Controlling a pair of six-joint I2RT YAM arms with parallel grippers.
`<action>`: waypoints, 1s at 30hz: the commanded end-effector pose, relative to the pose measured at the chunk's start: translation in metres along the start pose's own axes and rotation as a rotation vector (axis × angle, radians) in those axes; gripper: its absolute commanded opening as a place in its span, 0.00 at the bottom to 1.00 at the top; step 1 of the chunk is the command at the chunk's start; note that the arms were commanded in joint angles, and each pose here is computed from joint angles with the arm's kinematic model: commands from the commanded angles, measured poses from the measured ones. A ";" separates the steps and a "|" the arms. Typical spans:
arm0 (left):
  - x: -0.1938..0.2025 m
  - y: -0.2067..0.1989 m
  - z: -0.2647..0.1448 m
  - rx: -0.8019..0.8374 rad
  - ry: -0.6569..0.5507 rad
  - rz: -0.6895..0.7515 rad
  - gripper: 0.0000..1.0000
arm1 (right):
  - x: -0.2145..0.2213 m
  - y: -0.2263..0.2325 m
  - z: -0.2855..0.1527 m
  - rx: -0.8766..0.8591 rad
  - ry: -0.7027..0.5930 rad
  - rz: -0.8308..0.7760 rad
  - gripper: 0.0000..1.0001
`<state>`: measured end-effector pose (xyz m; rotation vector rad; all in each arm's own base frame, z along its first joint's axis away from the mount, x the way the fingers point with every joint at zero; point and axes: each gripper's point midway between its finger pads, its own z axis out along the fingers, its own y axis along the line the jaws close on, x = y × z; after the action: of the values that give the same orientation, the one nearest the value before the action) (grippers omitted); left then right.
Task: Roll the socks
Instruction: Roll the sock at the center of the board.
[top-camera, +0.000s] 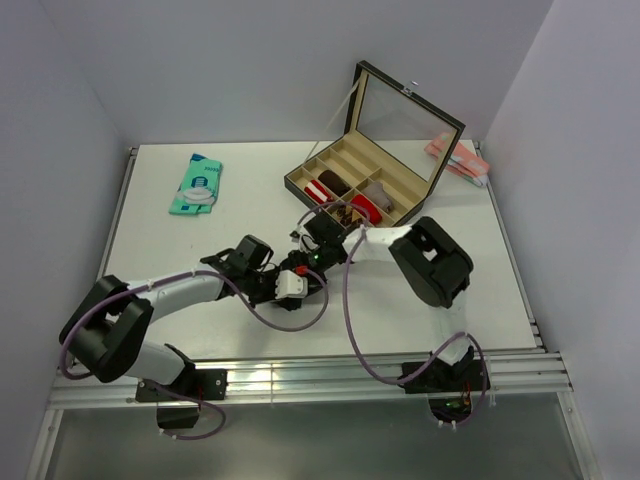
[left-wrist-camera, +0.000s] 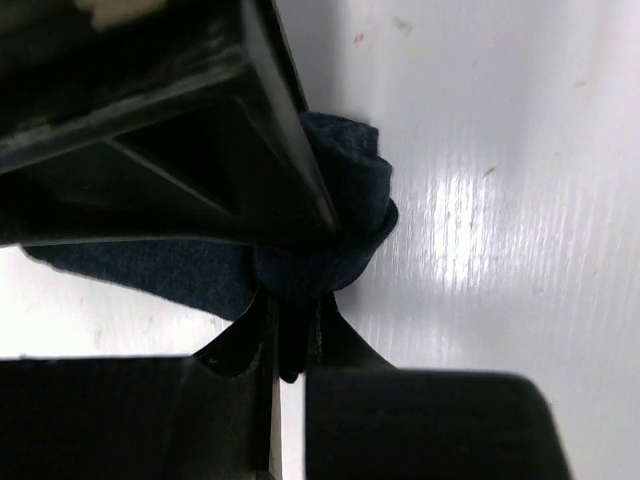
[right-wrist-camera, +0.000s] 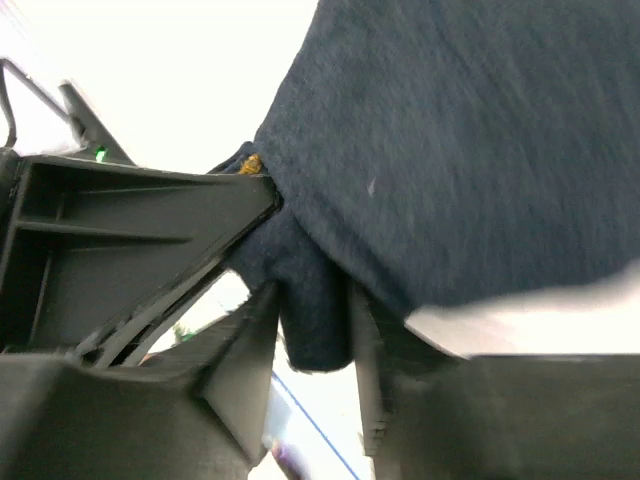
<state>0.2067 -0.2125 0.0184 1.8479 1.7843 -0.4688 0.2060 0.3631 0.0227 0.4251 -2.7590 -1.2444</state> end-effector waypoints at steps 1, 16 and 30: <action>0.041 -0.061 0.006 0.248 0.147 -0.122 0.00 | -0.022 -0.004 -0.022 0.115 -0.227 -0.051 0.45; 0.045 -0.081 -0.012 0.563 0.275 -0.271 0.00 | -0.006 -0.026 -0.140 0.302 -0.833 0.060 0.47; 0.060 -0.099 -0.027 0.853 0.477 -0.423 0.01 | 0.059 0.026 -0.133 0.355 -0.959 -0.333 0.48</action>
<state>0.1313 -0.2025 0.0182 2.0036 2.3693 -1.3175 0.1606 0.2572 0.1058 0.2854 -3.7634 -1.2759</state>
